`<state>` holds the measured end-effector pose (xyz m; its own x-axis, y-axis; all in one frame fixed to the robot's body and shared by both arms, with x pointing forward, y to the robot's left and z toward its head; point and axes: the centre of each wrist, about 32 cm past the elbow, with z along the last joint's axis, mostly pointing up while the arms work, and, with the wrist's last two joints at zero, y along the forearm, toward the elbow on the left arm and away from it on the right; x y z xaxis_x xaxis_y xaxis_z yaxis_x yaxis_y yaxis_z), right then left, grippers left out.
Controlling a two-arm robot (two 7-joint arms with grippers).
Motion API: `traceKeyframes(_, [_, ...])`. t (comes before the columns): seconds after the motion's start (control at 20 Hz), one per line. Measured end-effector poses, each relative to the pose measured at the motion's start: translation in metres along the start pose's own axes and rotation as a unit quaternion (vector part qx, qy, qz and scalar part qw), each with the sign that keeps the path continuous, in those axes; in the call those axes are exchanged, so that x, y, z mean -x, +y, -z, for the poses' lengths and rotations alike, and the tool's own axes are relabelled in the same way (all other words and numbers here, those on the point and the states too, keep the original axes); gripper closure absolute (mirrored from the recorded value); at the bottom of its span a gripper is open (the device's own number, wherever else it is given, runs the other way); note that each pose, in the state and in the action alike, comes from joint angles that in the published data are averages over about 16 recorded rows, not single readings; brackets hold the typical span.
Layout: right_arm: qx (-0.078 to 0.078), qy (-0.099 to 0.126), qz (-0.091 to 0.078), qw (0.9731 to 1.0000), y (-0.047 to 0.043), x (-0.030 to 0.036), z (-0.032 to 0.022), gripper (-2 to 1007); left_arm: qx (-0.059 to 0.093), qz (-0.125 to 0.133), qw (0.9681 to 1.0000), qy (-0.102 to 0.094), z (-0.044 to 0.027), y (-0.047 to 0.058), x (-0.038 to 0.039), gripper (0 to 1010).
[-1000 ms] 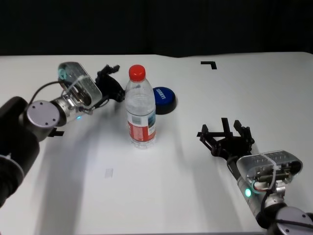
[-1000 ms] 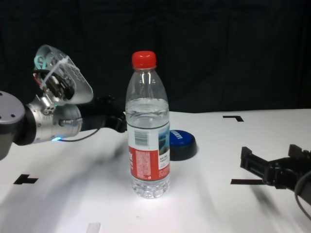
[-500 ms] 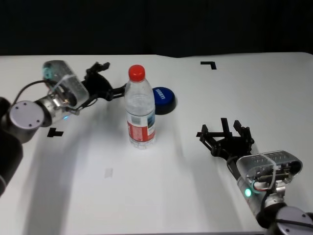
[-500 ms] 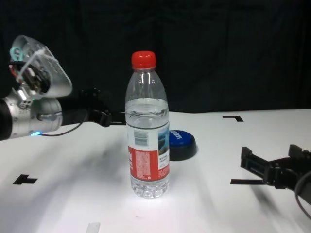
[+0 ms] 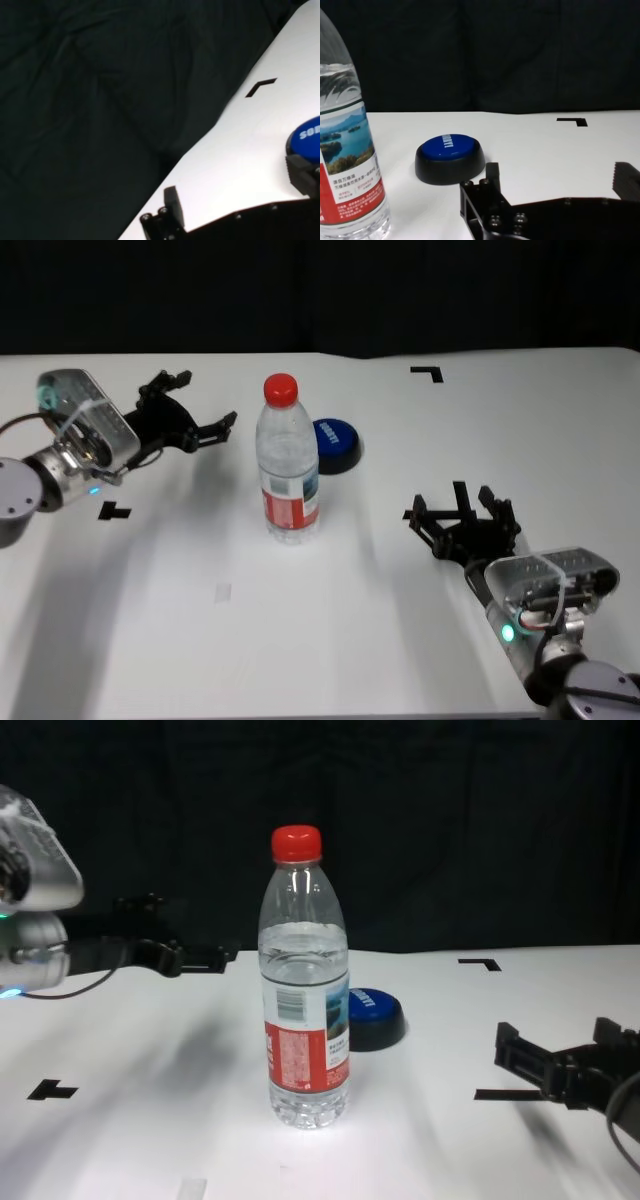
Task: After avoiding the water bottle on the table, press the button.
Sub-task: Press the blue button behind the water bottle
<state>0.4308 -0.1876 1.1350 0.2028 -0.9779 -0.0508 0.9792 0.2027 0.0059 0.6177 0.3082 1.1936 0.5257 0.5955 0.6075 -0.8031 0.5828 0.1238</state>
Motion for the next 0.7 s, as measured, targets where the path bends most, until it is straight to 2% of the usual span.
traceKeyframes(0.25, [0.0, 0.0, 0.0, 1.0, 0.0, 0.0, 0.0, 2, -0.001, -0.005, 0.9999, 0.009, -0.0029, 0.019, -0.0031, 7])
traceKeyframes(0.7, [0.0, 0.0, 0.0, 1.0, 0.0, 0.0, 0.0, 2, -0.008, -0.023, 0.9983, 0.052, -0.0068, 0.052, -0.0047, 7])
